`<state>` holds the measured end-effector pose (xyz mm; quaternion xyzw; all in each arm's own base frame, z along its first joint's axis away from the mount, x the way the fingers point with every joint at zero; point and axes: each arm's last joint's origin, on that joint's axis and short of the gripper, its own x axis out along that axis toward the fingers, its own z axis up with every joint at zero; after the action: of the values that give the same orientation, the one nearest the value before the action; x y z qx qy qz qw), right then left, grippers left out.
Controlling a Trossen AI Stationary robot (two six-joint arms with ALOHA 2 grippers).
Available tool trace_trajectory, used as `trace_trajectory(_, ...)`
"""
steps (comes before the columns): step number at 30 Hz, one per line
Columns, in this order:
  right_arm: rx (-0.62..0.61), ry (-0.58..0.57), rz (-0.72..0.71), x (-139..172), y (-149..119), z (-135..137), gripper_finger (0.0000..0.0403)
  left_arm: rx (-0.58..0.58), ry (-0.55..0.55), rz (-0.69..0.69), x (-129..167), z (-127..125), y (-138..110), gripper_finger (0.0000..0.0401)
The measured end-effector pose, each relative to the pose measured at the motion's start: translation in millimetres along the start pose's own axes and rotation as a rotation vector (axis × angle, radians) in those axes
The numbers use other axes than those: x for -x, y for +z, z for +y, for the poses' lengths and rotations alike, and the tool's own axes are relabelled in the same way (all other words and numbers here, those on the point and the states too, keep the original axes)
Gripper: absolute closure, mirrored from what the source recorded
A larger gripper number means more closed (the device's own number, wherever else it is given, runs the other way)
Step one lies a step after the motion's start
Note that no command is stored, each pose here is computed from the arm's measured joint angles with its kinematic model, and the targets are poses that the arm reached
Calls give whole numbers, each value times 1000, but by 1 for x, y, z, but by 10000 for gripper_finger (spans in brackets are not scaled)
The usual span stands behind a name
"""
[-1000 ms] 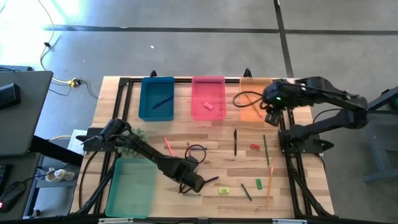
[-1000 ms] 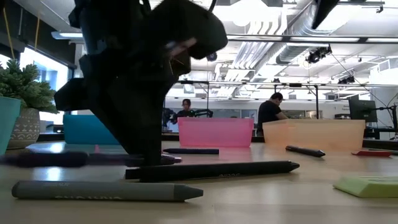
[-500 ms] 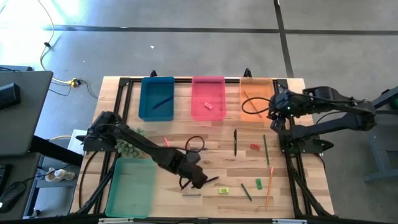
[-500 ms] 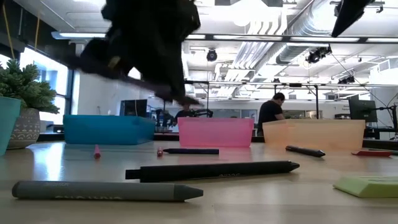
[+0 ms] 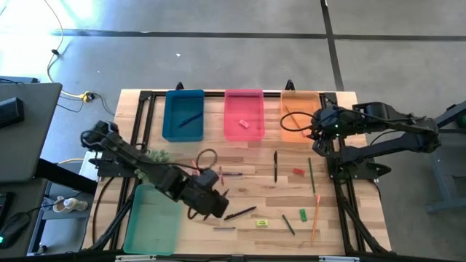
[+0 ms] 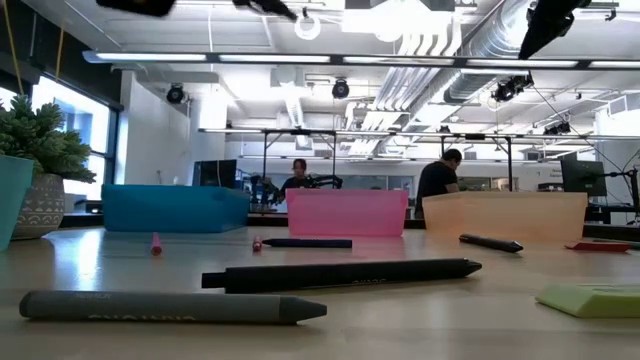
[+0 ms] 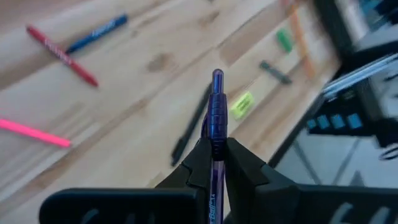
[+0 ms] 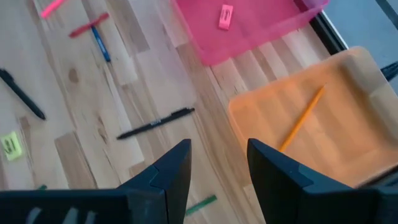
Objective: Sort crayons/erasers/pens/pencils in bins
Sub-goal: Put the violet pen into the blue bin
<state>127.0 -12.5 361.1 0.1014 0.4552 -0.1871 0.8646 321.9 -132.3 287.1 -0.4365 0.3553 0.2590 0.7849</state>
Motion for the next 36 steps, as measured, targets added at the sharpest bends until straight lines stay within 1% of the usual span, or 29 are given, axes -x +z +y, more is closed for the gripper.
trace_trajectory(1,-12,3,-8,0,1,0,253,10,-10,-18,7,0,0,388)
trace_trajectory(5,-47,9,-26,0,3,1,253,21,13,-62,31,7,-4,393)
trace_trajectory(7,-55,11,-31,0,3,1,253,18,50,-80,40,13,-8,399)
trace_trajectory(9,-59,11,-31,0,3,1,253,30,65,-95,46,16,-11,401)
trace_trajectory(12,-83,15,-41,0,4,1,253,36,108,-90,48,21,-14,400)
trace_trajectory(17,-114,23,-59,0,6,2,253,32,124,-79,45,21,-16,399)
trace_trajectory(20,-119,27,-70,0,7,2,253,59,120,-87,45,21,-13,393)
trace_trajectory(24,-120,28,-71,0,7,2,253,3,112,-77,44,20,-11,365)
trace_trajectory(29,-120,28,-71,0,7,2,253,30,100,-81,37,16,-14,302)
trace_trajectory(32,-120,28,-71,0,7,2,253,66,113,-70,18,12,-21,267)
trace_trajectory(36,-120,27,-71,0,7,2,253,70,147,-3,-18,8,-34,245)
